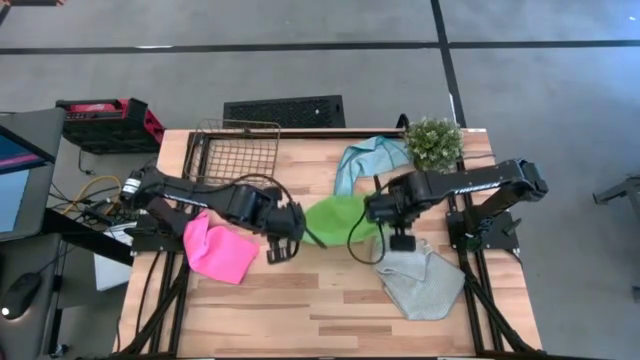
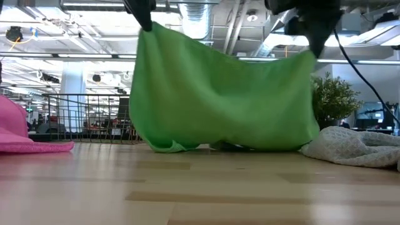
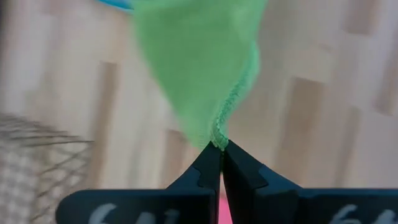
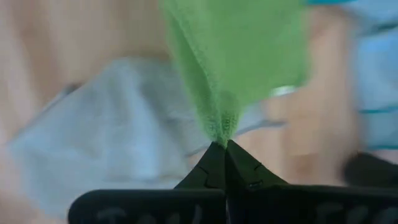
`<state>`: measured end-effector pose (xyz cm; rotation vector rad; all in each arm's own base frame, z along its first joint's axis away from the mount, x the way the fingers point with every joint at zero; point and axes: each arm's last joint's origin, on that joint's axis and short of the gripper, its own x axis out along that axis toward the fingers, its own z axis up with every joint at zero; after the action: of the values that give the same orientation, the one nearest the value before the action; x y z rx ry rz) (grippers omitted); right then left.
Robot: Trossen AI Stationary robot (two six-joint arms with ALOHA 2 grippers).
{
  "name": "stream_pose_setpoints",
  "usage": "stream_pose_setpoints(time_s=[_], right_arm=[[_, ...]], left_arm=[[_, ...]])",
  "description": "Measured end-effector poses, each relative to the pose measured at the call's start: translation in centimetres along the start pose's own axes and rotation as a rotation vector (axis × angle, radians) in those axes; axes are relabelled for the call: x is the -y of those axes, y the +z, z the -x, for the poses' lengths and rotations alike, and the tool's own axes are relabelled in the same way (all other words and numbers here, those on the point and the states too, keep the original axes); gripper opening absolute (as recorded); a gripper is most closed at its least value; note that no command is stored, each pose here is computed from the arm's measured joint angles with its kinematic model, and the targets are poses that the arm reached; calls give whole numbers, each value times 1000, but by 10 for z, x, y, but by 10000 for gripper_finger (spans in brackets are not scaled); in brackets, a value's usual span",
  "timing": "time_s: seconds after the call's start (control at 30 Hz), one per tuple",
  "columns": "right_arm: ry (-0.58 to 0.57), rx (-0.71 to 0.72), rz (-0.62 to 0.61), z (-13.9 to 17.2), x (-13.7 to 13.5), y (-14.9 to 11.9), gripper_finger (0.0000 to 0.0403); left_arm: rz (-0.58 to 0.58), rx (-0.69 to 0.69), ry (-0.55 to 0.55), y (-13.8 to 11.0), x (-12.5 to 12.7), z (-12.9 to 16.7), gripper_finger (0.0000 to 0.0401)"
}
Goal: Fold microfiber towels
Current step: Fold the green microfiber cloth
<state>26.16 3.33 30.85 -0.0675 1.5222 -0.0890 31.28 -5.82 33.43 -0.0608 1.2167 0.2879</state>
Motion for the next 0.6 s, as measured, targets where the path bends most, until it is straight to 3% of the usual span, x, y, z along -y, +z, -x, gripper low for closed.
stream_pose_setpoints(time_s=[0.33,0.47,0.6], right_arm=[[-411,135,-160,17,47,9,8],[-523,178,-222,32,62,10,8],[-557,215,-221,44,60,10,8]], left_arm=[[73,152,395,24,-61,8,0],[67,227,477,35,-78,30,0],[51,279,492,39,-80,49,0]])
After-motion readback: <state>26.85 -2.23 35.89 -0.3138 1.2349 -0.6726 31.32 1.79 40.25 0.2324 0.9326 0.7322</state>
